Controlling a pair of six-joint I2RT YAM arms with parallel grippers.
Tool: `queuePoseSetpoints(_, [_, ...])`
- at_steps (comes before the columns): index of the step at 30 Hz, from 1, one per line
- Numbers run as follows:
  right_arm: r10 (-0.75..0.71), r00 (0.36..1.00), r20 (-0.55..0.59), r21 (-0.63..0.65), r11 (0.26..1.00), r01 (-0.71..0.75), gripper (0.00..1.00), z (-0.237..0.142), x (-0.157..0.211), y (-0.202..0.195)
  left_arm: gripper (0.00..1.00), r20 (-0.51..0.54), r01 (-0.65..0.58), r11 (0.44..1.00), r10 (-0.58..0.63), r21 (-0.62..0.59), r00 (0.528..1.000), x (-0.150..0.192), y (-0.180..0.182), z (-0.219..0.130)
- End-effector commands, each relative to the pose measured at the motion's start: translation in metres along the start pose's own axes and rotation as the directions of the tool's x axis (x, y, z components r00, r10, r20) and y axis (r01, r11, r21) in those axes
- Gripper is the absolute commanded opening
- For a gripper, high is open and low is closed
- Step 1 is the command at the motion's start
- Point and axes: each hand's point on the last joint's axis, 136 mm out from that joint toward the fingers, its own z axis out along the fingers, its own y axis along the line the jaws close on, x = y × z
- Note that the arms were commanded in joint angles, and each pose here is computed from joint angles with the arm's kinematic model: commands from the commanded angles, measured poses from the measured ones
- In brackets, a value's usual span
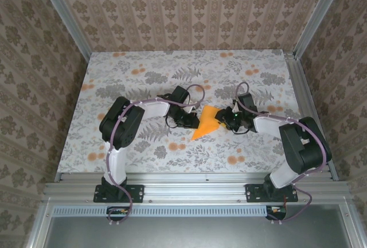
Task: Fold a paper plane with a square sheet of paper (pick it up from the middle)
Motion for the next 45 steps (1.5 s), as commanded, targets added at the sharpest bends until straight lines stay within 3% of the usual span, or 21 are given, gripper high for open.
queuePoseSetpoints(1, [-0.042, 0.999, -0.030, 0.072, 0.996, 0.044, 0.39, -0.003, -0.005, -0.010, 0.12, -0.050, 0.024, 0.996, -0.029, -0.084, 0.998, 0.015, 0.014, 0.006])
queuePoseSetpoints(9, [-0.051, 0.994, -0.093, 0.156, 0.986, 0.065, 0.45, -0.009, 0.008, -0.027, 0.12, -0.043, 0.030, 0.996, -0.034, -0.079, 0.999, 0.015, 0.008, 0.009])
queuePoseSetpoints(21, [-0.016, 0.986, -0.163, 0.117, 0.993, 0.036, 0.45, 0.003, 0.032, -0.029, 0.12, -0.027, 0.056, 0.997, -0.058, -0.057, 0.998, 0.017, 0.003, 0.008])
queuePoseSetpoints(38, [-0.024, 0.988, -0.155, 0.001, 1.000, 0.024, 0.20, 0.007, 0.030, 0.002, 0.11, -0.006, 0.068, 0.997, -0.068, -0.028, 0.998, 0.019, -0.001, 0.006])
queuePoseSetpoints(45, [-0.028, 0.984, -0.174, -0.034, 0.999, 0.022, 0.14, 0.011, 0.037, 0.014, 0.11, 0.005, 0.081, 0.997, -0.081, -0.003, 0.997, 0.017, -0.002, 0.006])
